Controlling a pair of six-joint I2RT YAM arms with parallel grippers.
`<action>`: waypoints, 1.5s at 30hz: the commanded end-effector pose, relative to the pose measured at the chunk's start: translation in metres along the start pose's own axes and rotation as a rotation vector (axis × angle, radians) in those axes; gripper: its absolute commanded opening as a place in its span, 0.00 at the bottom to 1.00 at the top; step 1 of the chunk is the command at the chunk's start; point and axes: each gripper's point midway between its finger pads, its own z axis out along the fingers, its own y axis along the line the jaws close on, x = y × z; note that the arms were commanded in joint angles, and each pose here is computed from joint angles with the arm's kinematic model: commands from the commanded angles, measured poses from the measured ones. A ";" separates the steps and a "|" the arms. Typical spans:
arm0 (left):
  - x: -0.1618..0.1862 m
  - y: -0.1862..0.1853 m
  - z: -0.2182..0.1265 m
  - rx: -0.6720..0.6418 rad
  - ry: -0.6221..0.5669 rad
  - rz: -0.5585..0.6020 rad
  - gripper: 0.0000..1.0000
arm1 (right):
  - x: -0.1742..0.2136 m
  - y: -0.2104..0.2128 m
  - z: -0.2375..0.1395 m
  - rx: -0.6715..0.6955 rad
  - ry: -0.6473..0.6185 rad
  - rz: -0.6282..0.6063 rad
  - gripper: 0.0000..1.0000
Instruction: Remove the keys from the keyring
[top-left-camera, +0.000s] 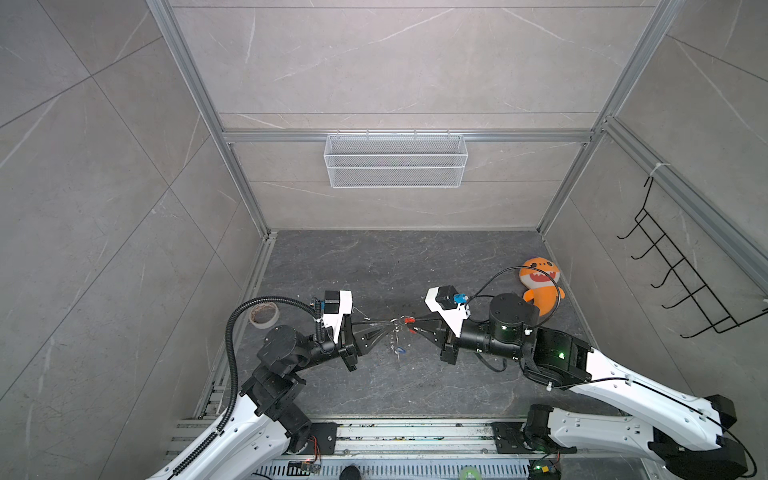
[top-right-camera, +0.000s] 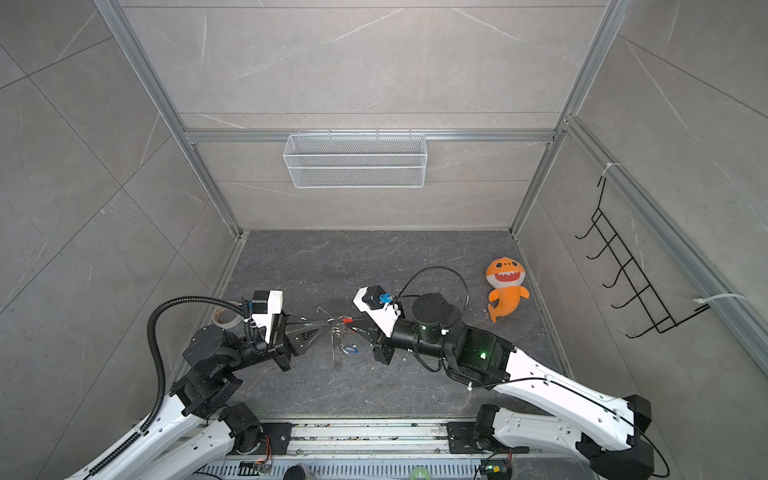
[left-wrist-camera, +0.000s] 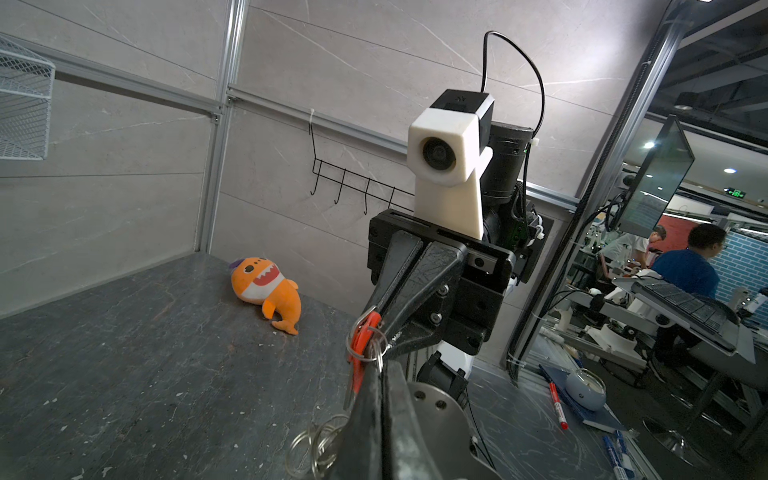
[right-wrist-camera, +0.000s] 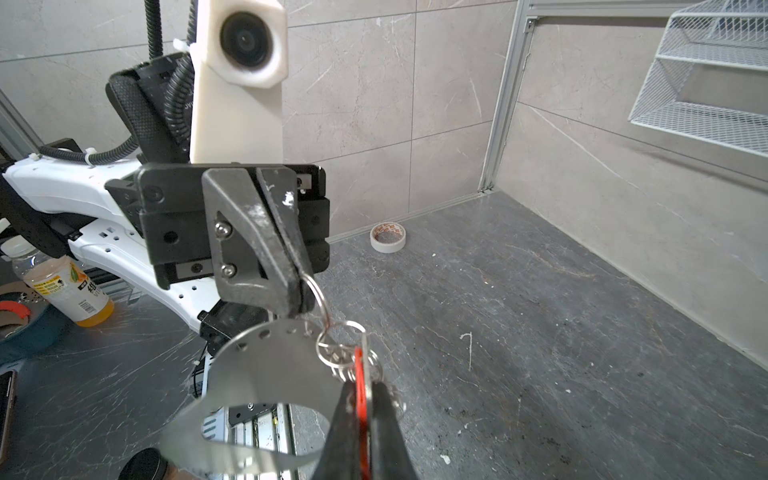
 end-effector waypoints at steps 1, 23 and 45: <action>-0.027 -0.021 -0.006 0.057 -0.072 0.093 0.00 | -0.015 -0.013 -0.013 0.077 -0.021 -0.018 0.00; -0.040 0.004 -0.019 -0.138 -0.158 0.112 0.00 | -0.012 0.005 -0.004 -0.022 0.003 0.055 0.00; -0.021 -0.004 -0.010 -0.063 -0.038 0.105 0.00 | -0.036 -0.010 -0.013 0.085 0.042 -0.094 0.00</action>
